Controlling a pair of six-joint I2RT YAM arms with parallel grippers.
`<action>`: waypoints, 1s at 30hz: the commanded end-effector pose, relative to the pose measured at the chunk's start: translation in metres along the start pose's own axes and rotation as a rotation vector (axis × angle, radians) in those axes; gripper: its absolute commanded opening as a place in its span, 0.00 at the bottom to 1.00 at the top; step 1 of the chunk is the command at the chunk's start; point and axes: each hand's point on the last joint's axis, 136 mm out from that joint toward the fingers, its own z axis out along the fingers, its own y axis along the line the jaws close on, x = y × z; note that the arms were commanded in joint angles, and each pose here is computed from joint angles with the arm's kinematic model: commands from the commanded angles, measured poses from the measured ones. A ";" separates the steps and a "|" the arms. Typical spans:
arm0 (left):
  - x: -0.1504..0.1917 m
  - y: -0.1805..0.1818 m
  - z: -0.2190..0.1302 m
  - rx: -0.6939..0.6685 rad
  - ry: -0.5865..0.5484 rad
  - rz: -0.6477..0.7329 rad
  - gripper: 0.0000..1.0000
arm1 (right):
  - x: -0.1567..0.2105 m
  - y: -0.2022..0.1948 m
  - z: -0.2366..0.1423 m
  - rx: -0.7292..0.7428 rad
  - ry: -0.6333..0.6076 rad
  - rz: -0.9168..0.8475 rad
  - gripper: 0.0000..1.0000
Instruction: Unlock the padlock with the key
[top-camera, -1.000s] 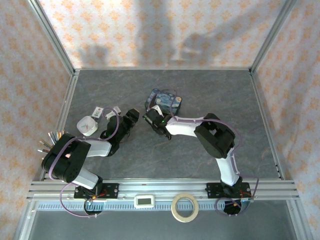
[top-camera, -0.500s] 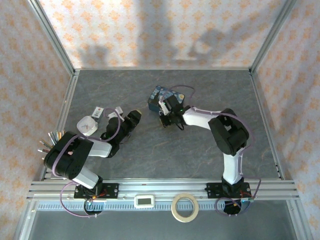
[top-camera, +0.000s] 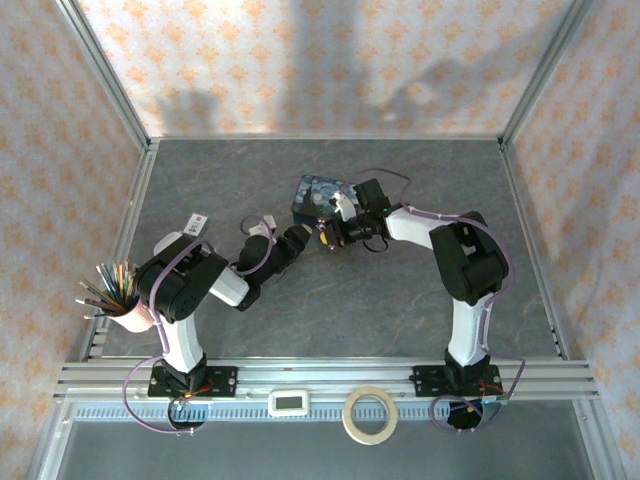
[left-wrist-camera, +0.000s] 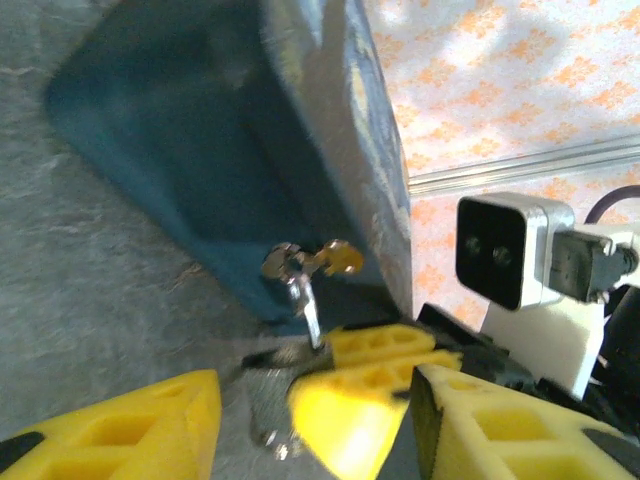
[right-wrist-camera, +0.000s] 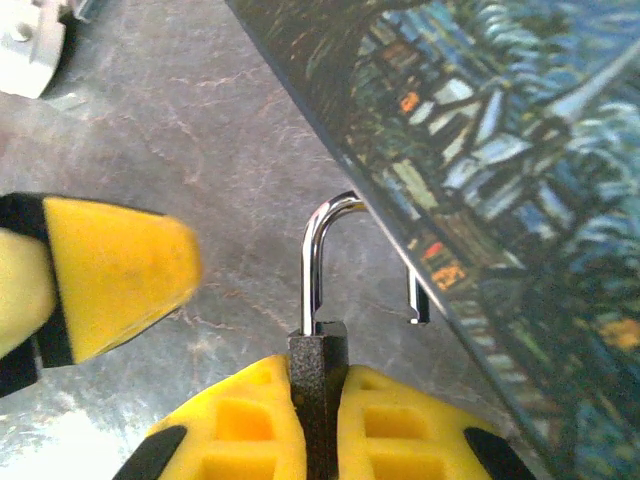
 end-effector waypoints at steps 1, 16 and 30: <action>-0.002 -0.018 0.013 0.053 -0.012 -0.002 0.45 | 0.002 0.016 -0.001 -0.085 -0.007 -0.005 0.00; 0.002 0.026 0.031 -0.166 -0.027 0.049 0.36 | 0.005 0.019 0.000 -0.109 -0.005 -0.014 0.00; 0.004 0.028 0.046 -0.190 -0.021 0.066 0.28 | 0.008 0.027 -0.002 -0.156 -0.006 -0.012 0.00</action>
